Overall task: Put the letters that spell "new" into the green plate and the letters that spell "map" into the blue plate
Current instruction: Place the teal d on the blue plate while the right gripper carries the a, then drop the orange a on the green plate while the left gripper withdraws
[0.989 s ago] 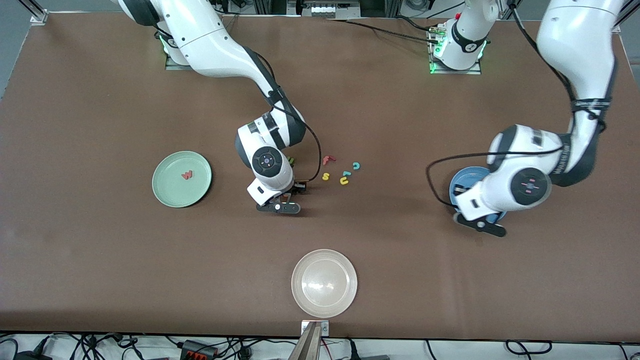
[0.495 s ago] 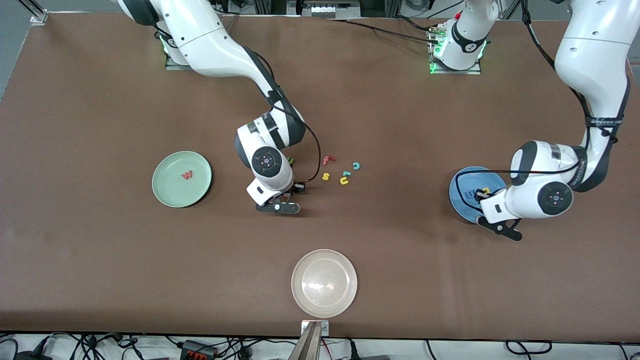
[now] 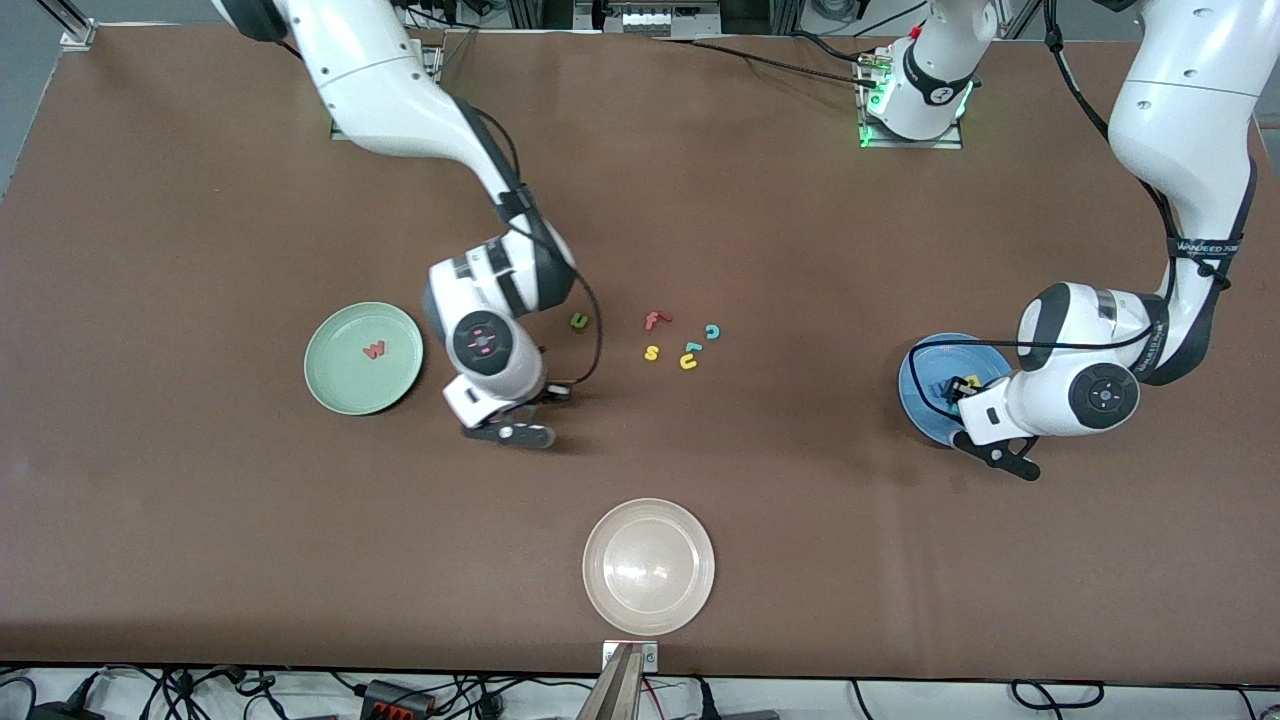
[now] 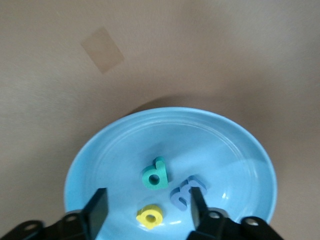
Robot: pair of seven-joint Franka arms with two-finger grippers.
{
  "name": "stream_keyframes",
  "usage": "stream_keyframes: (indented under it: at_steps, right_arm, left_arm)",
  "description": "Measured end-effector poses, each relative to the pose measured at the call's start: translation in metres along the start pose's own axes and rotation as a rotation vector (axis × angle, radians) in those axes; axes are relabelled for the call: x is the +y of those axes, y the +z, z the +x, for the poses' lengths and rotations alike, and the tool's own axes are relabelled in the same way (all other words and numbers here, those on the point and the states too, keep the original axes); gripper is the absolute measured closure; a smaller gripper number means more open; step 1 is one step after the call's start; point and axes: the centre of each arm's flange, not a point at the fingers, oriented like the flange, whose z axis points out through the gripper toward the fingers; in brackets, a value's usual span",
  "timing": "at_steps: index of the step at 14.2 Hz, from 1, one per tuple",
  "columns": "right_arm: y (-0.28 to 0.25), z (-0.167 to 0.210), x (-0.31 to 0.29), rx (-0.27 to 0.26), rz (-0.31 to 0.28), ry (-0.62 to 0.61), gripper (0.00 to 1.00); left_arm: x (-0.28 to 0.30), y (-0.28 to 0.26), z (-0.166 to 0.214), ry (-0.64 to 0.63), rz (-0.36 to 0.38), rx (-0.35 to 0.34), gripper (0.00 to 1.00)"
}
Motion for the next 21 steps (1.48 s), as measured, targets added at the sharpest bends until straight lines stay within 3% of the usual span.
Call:
stream_keyframes:
  at_steps: [2,3,7,11,13,17,21]
  right_arm:
    - [-0.006,0.009,0.051,-0.020,-0.037,0.034,0.72]
    - [-0.008,0.008,0.073,-0.032,-0.052,0.038,0.72]
    - [-0.014,-0.006,0.160,-0.094,-0.079,0.047,0.72]
    - [-0.008,-0.034,0.184,-0.164,-0.080,0.055,0.72]
    - [0.006,-0.043,0.188,-0.193,-0.094,0.056,0.72]
    - [0.026,-0.049,0.194,-0.211,-0.112,0.059,0.72]
    - [0.035,-0.048,0.195,-0.206,-0.119,0.058,0.72]
  left_arm:
    - [0.006,-0.037,0.001,0.006,0.019,-0.015,0.02]
    - [0.011,-0.060,0.000,0.010,0.033,-0.022,0.00]
    - [0.035,-0.168,-0.008,0.013,0.092,-0.015,0.00]
    - [0.037,-0.272,-0.035,-0.041,0.096,-0.016,0.00]
    - [0.031,-0.299,-0.043,-0.115,0.059,0.037,0.00]
    - [0.019,-0.334,-0.070,-0.383,-0.003,0.131,0.00]
    - [0.051,-0.369,-0.131,-0.440,-0.015,0.202,0.00]
